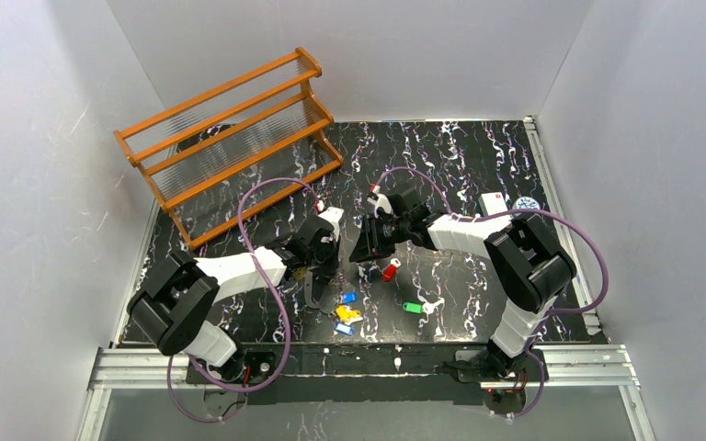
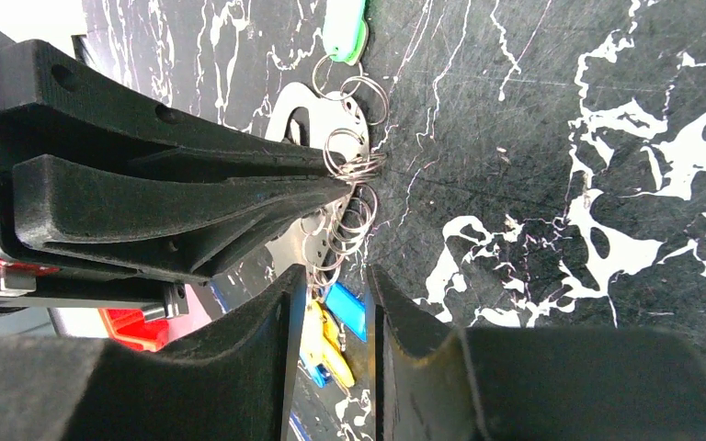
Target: Put the keys on the keyring
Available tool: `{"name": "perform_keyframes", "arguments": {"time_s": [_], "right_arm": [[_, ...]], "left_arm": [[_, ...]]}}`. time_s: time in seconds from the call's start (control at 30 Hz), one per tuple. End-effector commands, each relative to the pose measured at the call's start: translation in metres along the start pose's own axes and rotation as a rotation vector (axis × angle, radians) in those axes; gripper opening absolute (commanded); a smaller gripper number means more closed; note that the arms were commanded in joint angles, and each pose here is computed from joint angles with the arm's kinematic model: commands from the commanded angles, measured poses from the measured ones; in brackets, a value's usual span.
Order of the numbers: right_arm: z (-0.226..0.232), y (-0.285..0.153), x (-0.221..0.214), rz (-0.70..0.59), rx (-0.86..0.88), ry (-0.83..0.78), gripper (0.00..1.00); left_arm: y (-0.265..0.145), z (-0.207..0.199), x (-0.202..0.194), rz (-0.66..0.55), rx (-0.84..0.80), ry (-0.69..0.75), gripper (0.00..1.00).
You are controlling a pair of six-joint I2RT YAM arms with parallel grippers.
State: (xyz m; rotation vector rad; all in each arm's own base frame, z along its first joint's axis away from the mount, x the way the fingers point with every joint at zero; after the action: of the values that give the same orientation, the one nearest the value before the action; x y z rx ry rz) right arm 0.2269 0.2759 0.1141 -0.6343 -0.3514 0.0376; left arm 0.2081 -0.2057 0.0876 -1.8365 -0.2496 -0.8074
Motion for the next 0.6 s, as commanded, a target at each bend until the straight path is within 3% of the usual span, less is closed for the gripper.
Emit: {"name": "perform_keyframes", "arguments": {"time_s": [0.0,0.23,0.57], "right_arm": [[0.008,-0.006,0.005,-0.027,0.038,-0.047,0.38],[0.008,-0.006,0.005,-0.020,0.048,-0.061,0.39],[0.009,0.000,0.011,-0.006,0.057,-0.075,0.48]], "left_arm": [[-0.008,-0.007,0.013,-0.032,-0.029,0.027,0.06],[-0.023,-0.011,0.016,-0.069,-0.082,0.021,0.04],[-0.054,-0.007,0.014,-0.150,-0.079,-0.045,0.39]]}}
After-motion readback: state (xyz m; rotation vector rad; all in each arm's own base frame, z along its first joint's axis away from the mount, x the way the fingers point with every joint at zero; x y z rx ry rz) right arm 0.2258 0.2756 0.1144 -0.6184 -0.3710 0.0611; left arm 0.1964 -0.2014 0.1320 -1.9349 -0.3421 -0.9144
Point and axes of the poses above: each gripper's point midway between its finger pads, its own y axis out along the fingers, its own z axis along the line the jaws close on, x = y × z, the point moved 8 cm from there along -y, back along the fingers
